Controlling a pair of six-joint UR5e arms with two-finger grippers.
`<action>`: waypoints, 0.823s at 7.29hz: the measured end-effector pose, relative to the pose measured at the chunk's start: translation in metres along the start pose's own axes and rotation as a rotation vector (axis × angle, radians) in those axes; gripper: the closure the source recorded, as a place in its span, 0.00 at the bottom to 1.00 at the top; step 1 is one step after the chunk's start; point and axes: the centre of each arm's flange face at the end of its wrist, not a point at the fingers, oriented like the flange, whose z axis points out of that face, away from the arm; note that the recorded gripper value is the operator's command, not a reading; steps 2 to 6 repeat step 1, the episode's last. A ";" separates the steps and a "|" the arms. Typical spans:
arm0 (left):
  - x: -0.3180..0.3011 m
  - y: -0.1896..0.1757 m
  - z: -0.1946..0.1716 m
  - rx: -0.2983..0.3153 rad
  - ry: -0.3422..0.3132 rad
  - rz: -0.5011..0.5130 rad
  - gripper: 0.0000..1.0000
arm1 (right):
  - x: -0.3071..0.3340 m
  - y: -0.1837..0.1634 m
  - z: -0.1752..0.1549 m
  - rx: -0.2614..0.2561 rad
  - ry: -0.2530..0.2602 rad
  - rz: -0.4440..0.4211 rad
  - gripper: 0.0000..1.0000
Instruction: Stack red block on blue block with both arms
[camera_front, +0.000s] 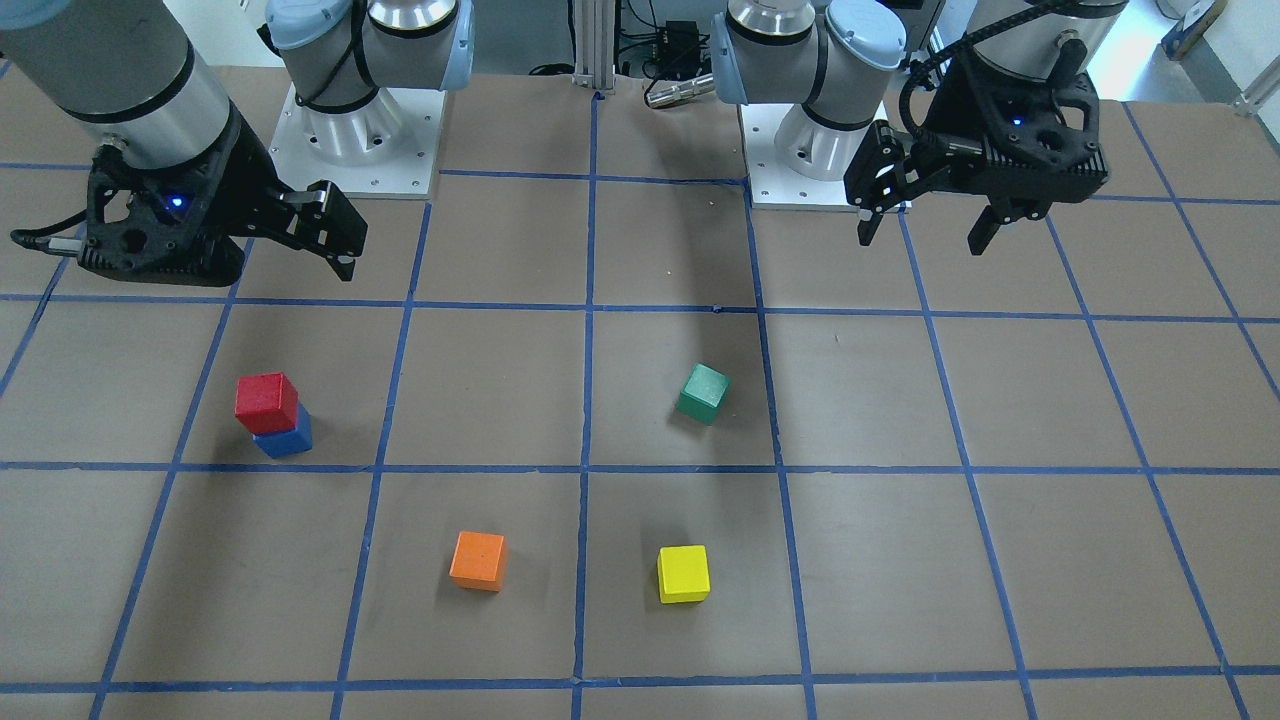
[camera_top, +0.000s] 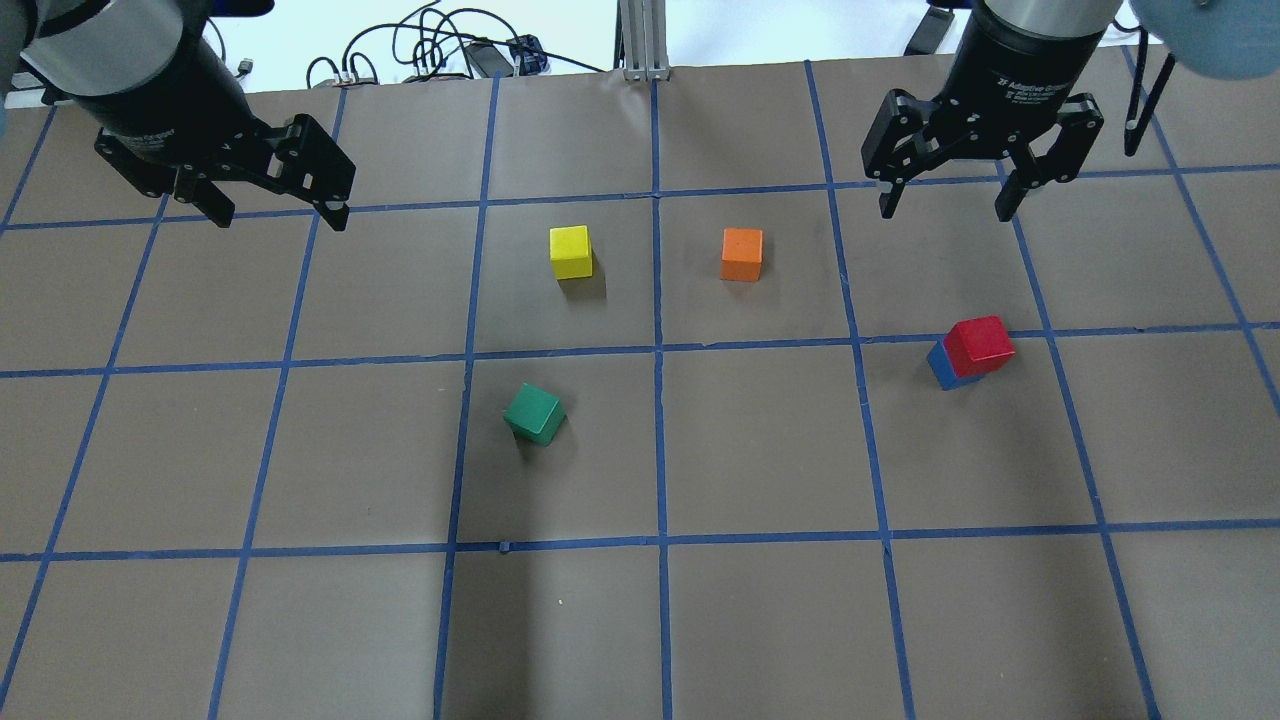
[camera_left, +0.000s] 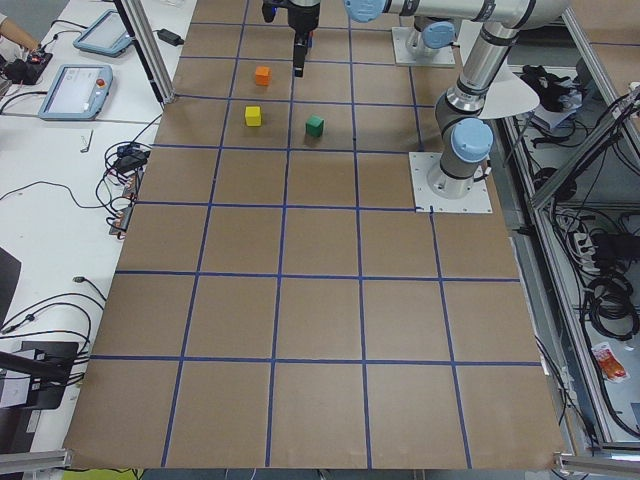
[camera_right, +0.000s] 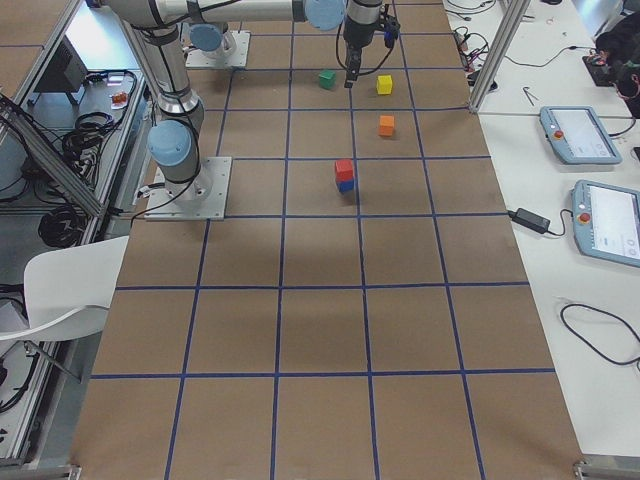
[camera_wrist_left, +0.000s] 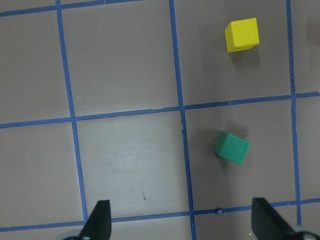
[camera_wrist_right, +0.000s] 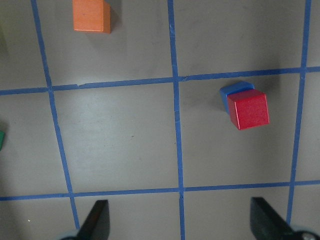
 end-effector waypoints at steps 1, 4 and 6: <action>0.000 0.000 0.000 0.000 0.000 0.000 0.00 | 0.000 0.001 -0.001 0.001 0.001 0.000 0.00; 0.000 0.000 0.000 0.000 0.000 0.000 0.00 | 0.000 0.001 -0.001 0.001 0.001 0.000 0.00; 0.000 0.000 0.000 0.000 0.000 0.000 0.00 | 0.000 0.001 -0.001 0.001 0.001 0.000 0.00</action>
